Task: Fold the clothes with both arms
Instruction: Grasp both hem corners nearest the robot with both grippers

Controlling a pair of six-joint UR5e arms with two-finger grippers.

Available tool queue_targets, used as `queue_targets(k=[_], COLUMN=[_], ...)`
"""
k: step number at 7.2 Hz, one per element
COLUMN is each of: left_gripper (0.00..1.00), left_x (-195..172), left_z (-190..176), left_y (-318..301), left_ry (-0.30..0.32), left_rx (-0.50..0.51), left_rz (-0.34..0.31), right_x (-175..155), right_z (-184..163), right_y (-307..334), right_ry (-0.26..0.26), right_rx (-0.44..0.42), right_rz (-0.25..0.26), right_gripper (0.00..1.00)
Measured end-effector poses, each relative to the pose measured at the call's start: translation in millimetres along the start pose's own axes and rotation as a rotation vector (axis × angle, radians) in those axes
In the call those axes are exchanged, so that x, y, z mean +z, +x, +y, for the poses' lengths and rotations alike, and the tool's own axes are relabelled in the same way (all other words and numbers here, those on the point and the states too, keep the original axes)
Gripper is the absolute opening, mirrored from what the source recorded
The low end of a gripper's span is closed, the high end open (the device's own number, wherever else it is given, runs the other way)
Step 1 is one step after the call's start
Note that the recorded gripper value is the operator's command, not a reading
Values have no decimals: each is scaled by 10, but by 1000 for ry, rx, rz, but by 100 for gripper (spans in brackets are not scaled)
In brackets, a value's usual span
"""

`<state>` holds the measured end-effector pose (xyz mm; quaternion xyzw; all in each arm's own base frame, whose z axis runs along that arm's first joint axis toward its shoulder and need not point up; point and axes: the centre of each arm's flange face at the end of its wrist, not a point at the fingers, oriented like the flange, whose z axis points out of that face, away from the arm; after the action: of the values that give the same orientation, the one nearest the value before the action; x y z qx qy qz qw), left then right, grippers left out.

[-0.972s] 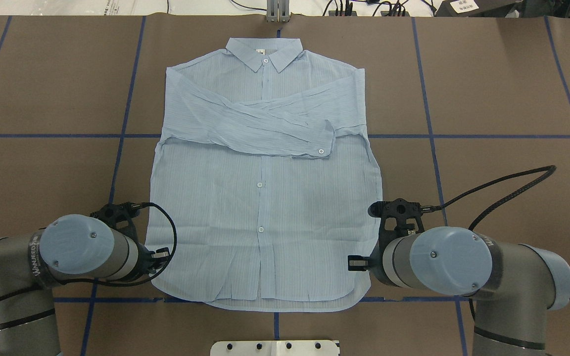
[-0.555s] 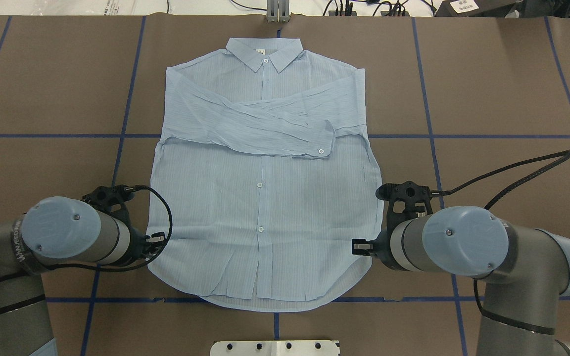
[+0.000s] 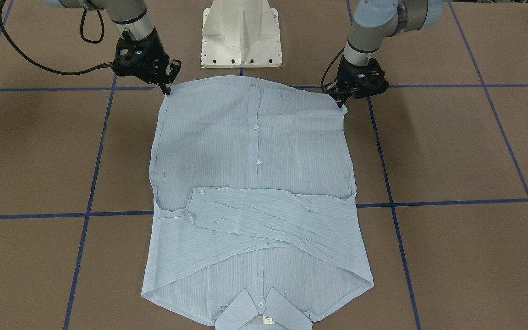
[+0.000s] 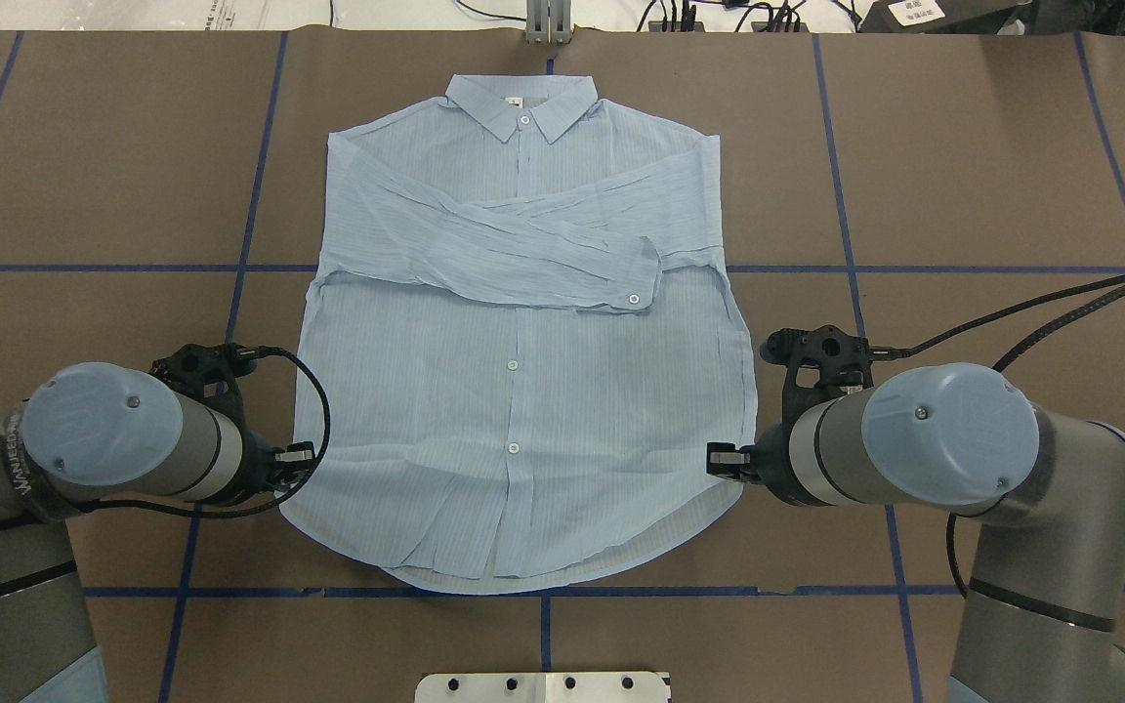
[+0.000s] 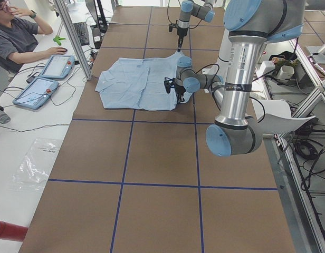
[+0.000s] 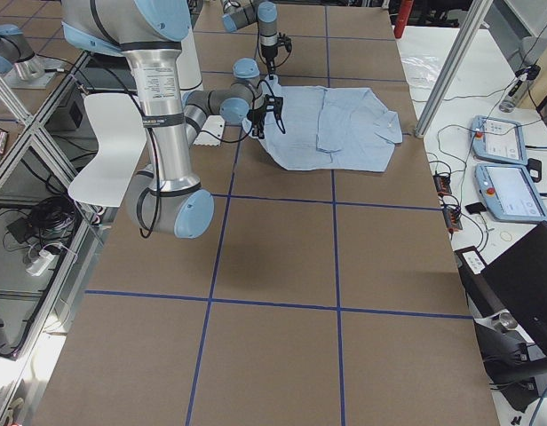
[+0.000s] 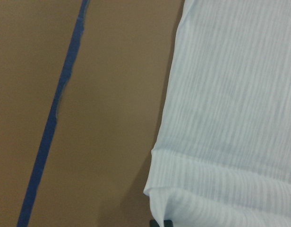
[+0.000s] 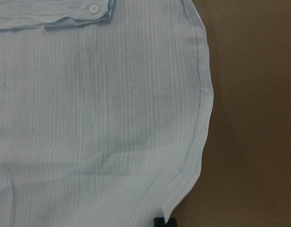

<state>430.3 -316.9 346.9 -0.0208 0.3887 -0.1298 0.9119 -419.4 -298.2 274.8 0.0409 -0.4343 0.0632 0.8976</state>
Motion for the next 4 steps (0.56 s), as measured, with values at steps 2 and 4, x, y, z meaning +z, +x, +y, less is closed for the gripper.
queue_targets(k=[2, 4], left_gripper=[0, 0], left_x=[-17, -75], left_z=[-7, -93], left_y=[9, -14], left_ry=[-14, -38], left_rx=[0, -17], left_rz=[4, 11], right_x=[-12, -40], right_z=[-36, -64], right_y=[23, 47], right_ry=[4, 10], right_rx=[4, 8], right_rz=[2, 1], right_gripper=[0, 0])
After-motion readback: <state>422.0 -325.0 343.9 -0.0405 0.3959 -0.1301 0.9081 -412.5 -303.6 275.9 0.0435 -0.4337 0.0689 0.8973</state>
